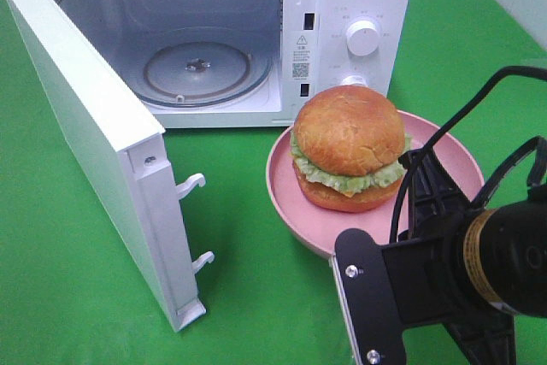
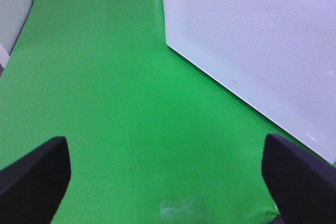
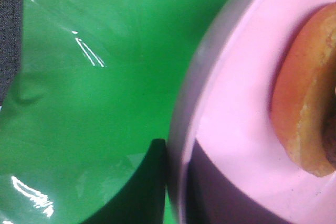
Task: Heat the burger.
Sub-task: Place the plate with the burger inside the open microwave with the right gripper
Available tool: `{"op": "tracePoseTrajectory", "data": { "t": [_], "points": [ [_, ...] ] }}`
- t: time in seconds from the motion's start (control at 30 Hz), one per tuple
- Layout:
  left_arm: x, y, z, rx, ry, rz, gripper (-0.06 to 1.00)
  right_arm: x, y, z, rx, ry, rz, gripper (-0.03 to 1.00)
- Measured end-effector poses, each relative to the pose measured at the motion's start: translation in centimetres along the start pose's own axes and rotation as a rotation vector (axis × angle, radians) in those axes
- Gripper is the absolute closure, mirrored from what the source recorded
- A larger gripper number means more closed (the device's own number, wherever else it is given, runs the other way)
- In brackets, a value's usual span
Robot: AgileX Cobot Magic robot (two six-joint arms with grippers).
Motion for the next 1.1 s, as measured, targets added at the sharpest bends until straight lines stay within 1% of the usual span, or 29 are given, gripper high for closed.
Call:
{"op": "tracePoseTrajectory", "data": {
  "t": [0.03, 0.07, 0.17, 0.27, 0.33, 0.43, 0.53, 0.7, 0.87, 0.93, 1.1],
  "points": [
    [0.0, 0.0, 0.0, 0.000, 0.000, 0.000, 0.04, 0.4, -0.3, -0.6, 0.006, 0.014, -0.005, 0.91],
    [0.0, 0.0, 0.0, 0.000, 0.000, 0.000, 0.04, 0.4, -0.3, -0.6, 0.006, 0.014, -0.005, 0.91],
    [0.0, 0.0, 0.0, 0.000, 0.000, 0.000, 0.04, 1.2, -0.9, -1.8, 0.015, 0.060, -0.005, 0.91],
    [0.0, 0.0, 0.0, 0.000, 0.000, 0.000, 0.04, 1.4, -1.0, -2.0, 0.014, 0.075, -0.011, 0.91],
    [0.0, 0.0, 0.0, 0.000, 0.000, 0.000, 0.04, 1.7, -1.3, -2.7, 0.008, 0.147, -0.051, 0.91],
    [0.0, 0.0, 0.0, 0.000, 0.000, 0.000, 0.04, 1.8, -1.5, -2.9, 0.006, 0.175, -0.076, 0.91],
    [0.0, 0.0, 0.0, 0.000, 0.000, 0.000, 0.04, 2.2, -1.7, -3.4, -0.003, 0.247, -0.100, 0.91],
    [0.0, 0.0, 0.0, 0.000, 0.000, 0.000, 0.04, 3.4, -2.1, -3.9, -0.031, 0.296, -0.094, 0.91],
    [0.0, 0.0, 0.0, 0.000, 0.000, 0.000, 0.04, 3.9, -2.2, -4.1, -0.050, 0.311, -0.099, 0.91],
    [0.0, 0.0, 0.0, 0.000, 0.000, 0.000, 0.04, 4.2, -2.3, -4.2, -0.075, 0.322, -0.120, 0.91],
    [0.0, 0.0, 0.0, 0.000, 0.000, 0.000, 0.04, 4.5, -2.4, -4.3, -0.086, 0.331, -0.144, 0.91]
  ]
}}
Point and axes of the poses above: a point on each arm's last joint axis where the gripper is mounted, y pointing back along that axis away from the gripper, z along the wrist's bending axis when the last joint is at zero, x = y × z, the point moved 1 cm from there along -y, pointing out along that axis toward the gripper, and after that the axes turned 14 degrees about -y, right-handed, at the moved point
